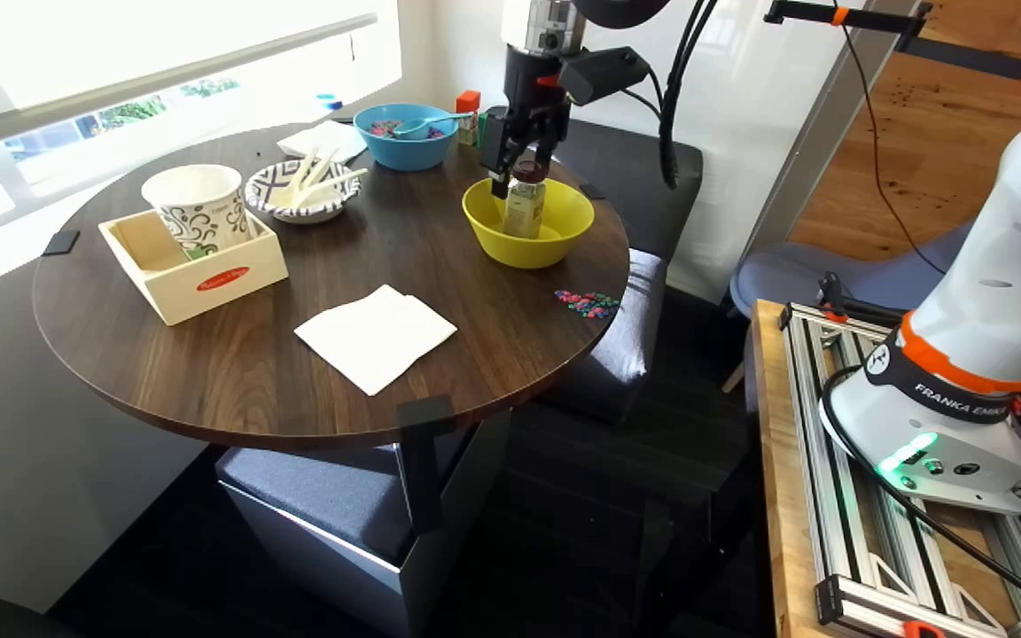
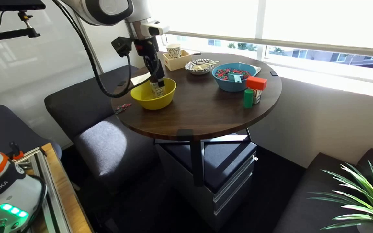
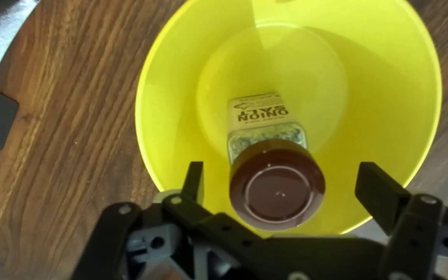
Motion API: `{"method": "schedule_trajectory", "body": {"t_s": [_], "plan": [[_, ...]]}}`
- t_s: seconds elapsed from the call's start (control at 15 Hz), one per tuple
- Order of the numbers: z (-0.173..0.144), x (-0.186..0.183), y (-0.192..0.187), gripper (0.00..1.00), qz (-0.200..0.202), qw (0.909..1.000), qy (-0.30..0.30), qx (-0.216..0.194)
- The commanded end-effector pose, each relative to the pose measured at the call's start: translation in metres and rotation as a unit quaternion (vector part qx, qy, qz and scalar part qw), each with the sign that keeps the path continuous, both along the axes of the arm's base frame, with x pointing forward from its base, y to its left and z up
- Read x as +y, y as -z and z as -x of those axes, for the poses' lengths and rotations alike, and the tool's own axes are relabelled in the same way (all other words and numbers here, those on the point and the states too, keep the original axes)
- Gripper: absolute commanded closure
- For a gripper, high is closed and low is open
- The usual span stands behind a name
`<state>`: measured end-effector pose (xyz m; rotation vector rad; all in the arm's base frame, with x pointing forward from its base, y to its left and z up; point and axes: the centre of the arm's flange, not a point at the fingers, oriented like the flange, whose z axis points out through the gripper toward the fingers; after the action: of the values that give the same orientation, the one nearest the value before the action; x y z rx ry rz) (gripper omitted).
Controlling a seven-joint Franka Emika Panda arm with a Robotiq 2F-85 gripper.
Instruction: Pick up the spice bottle with a brown lid and put it in the paper cup
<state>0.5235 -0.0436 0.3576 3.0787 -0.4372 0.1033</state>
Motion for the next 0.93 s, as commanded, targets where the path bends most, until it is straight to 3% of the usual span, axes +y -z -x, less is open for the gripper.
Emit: {"method": "schedule_trajectory", "body": {"t_s": [0.0, 0.07, 0.13, 0.4, 0.73, 0.8, 0.87], "plan": [[-0.012, 0.000, 0.013, 0.02, -0.016, 0.9998, -0.005, 0.010], [-0.013, -0.002, 0.013, 0.06, -0.017, 0.9998, -0.002, 0.013], [-0.013, -0.004, 0.014, 0.20, -0.020, 0.9996, -0.001, 0.019], [-0.007, -0.009, 0.012, 0.30, -0.020, 0.9992, -0.003, 0.033], [-0.004, -0.009, 0.011, 0.18, -0.016, 0.9987, -0.004, 0.048], [-0.003, -0.009, 0.010, 0.44, -0.016, 0.9986, -0.005, 0.050], [-0.002, -0.009, 0.009, 0.48, -0.015, 0.9985, -0.006, 0.052]]}}
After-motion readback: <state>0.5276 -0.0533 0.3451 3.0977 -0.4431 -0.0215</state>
